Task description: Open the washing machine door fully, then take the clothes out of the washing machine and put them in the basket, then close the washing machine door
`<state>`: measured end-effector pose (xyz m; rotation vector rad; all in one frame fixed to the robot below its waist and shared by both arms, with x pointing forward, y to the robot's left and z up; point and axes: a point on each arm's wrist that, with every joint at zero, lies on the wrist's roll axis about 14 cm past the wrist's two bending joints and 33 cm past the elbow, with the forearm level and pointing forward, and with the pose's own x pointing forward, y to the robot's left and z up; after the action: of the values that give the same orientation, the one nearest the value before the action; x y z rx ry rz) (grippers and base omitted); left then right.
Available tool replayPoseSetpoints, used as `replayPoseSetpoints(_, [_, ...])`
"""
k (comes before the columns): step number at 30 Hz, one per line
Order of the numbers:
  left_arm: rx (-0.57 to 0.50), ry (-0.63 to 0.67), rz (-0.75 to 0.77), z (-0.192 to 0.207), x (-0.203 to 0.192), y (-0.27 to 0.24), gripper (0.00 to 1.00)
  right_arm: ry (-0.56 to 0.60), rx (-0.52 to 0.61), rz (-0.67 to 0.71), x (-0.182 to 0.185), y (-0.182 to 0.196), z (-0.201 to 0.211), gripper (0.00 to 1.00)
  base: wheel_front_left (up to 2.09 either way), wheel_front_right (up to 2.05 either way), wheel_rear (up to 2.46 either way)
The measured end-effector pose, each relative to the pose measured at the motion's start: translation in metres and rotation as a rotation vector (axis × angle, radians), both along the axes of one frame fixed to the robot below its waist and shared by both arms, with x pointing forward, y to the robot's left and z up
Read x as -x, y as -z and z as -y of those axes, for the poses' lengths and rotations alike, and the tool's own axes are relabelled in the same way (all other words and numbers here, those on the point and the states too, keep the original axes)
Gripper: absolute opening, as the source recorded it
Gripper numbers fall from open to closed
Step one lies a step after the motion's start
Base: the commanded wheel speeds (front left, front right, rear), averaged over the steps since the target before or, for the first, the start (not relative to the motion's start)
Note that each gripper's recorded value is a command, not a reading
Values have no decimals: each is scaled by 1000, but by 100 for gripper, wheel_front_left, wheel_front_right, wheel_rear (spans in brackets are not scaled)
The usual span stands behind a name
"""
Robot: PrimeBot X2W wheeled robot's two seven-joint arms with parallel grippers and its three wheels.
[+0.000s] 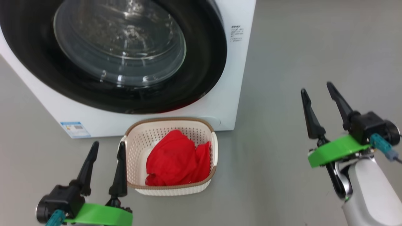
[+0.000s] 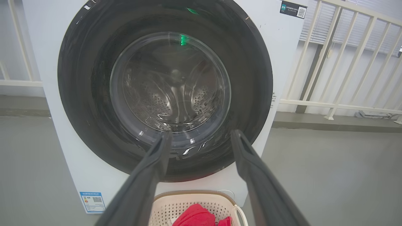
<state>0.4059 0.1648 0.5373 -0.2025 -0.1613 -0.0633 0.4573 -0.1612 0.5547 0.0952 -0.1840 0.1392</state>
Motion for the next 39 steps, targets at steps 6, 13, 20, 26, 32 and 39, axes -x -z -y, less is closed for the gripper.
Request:
replayPoseSetpoints(6, [-10, -4, 14, -2, 14, -5, 100, 37, -5, -22, 31, 10, 13, 100, 0, 0, 0])
replayPoseSetpoints(13, [-29, -5, 21, -6, 27, -7, 100, 105, -31, -7, 58, 8, 34, 100, 0, 0, 0])
replayPoseSetpoints(20, [-28, -14, 27, -7, 37, -9, 100, 149, -45, -59, 88, 30, 46, 100, 0, 0, 0])
replayPoseSetpoints(26, [-33, -29, 19, -10, 46, -6, 100, 158, -47, -54, 103, 30, 48, 100, 0, 0, 0])
replayPoseSetpoints(32, [-37, -32, 20, -10, 50, -7, 100, 144, -47, -49, 114, 30, 42, 100, 0, 0, 0])
replayPoseSetpoints(39, [-38, -37, 8, -10, 55, -3, 100, 142, -50, -40, 119, 28, 41, 100, 0, 0, 0])
